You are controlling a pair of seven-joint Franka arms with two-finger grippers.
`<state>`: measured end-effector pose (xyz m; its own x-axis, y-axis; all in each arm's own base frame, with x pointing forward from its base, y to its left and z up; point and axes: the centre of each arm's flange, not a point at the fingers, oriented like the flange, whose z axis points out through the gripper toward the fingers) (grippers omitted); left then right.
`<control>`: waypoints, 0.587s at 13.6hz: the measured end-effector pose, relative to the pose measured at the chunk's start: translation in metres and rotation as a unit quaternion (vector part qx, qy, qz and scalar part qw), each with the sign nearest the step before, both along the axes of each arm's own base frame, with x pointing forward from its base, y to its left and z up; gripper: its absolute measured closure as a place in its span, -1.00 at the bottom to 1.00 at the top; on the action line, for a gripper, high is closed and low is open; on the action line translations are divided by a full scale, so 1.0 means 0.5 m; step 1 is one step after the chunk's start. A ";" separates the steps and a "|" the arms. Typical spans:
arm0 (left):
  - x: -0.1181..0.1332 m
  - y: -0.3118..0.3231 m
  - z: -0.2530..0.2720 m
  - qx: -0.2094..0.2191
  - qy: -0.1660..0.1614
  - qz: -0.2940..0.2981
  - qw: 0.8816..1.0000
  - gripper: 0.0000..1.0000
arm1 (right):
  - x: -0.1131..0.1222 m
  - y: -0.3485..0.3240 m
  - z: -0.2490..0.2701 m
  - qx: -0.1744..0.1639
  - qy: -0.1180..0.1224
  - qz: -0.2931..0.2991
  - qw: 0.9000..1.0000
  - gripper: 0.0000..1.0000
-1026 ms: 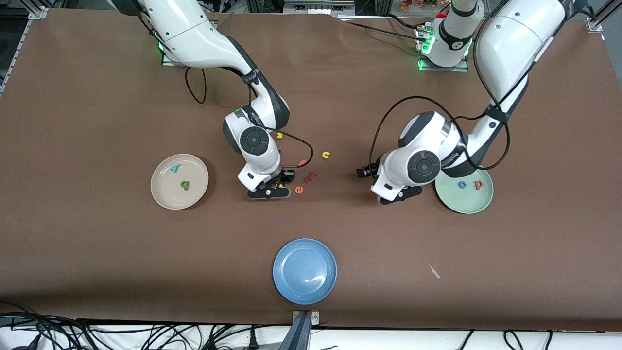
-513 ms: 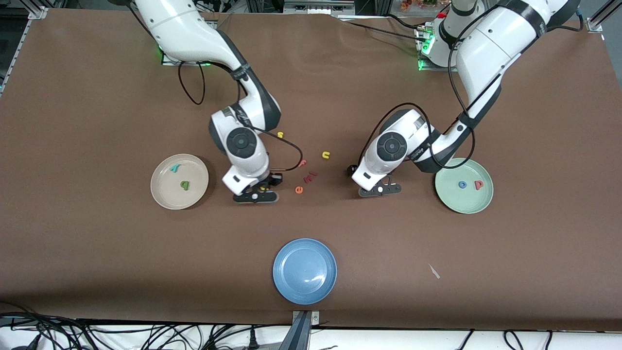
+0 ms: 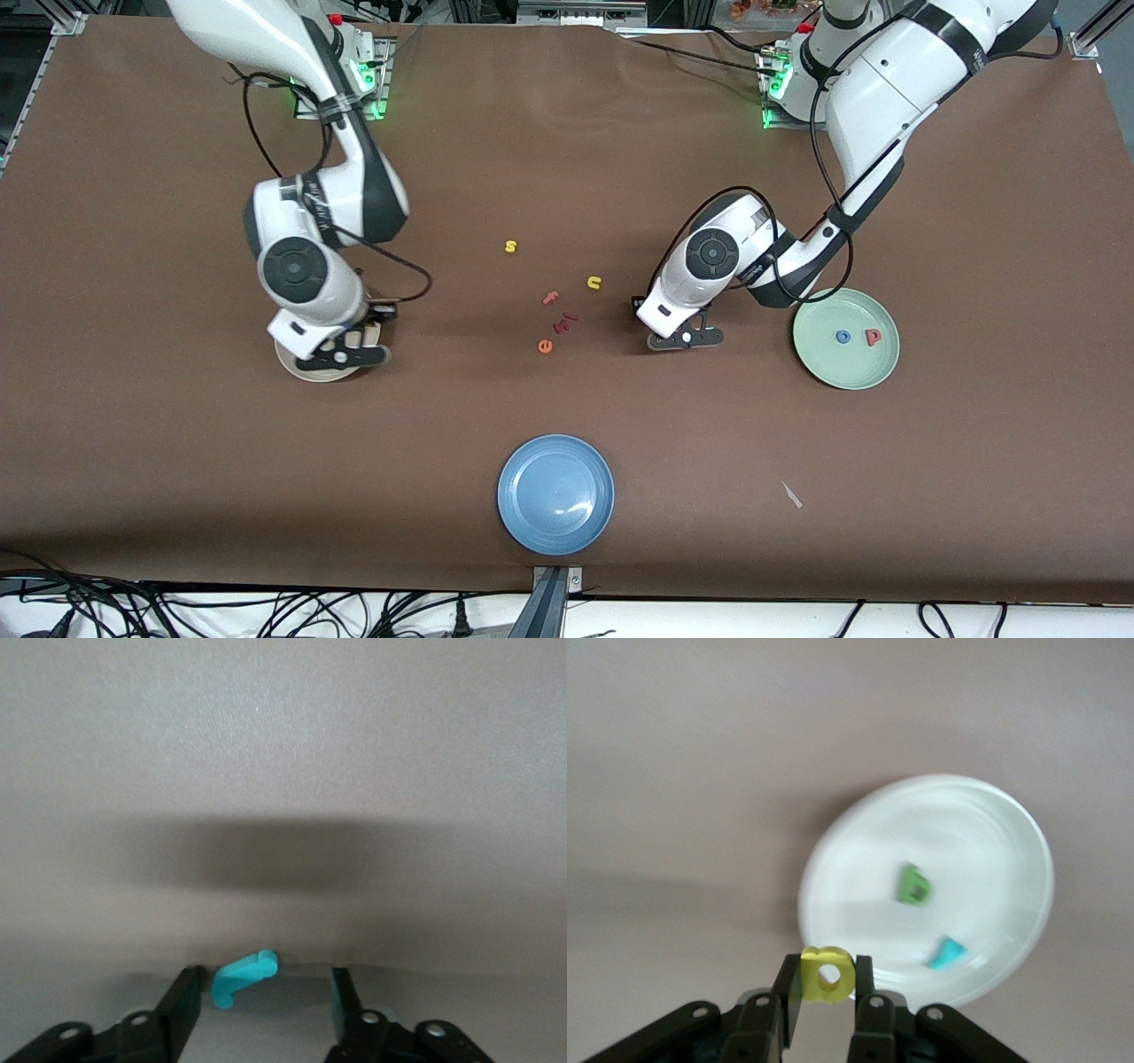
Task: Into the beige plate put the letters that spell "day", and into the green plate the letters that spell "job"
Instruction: 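Grasp the yellow a with the right gripper while the left gripper grasps the teal l, then drop the a on the cream plate while the left gripper drops the l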
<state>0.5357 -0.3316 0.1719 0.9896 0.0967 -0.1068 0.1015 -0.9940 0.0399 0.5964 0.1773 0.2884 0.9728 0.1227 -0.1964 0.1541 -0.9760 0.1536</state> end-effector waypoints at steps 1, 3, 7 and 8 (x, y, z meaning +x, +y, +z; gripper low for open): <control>0.000 0.002 -0.001 0.003 -0.003 -0.003 1.000 -0.09 | -0.021 -0.048 -0.019 -0.001 0.017 0.004 1.000 0.45; 0.002 0.006 -0.001 0.004 -0.004 -0.003 1.000 0.03 | -0.055 -0.108 -0.056 0.000 0.030 0.011 0.999 0.45; 0.007 0.014 0.001 0.007 -0.005 0.000 1.000 0.49 | -0.087 -0.127 -0.096 0.002 0.044 0.015 0.999 0.45; 0.007 0.014 0.001 0.007 -0.005 0.000 1.000 0.49 | -0.088 -0.125 -0.100 0.005 0.042 0.014 0.999 0.45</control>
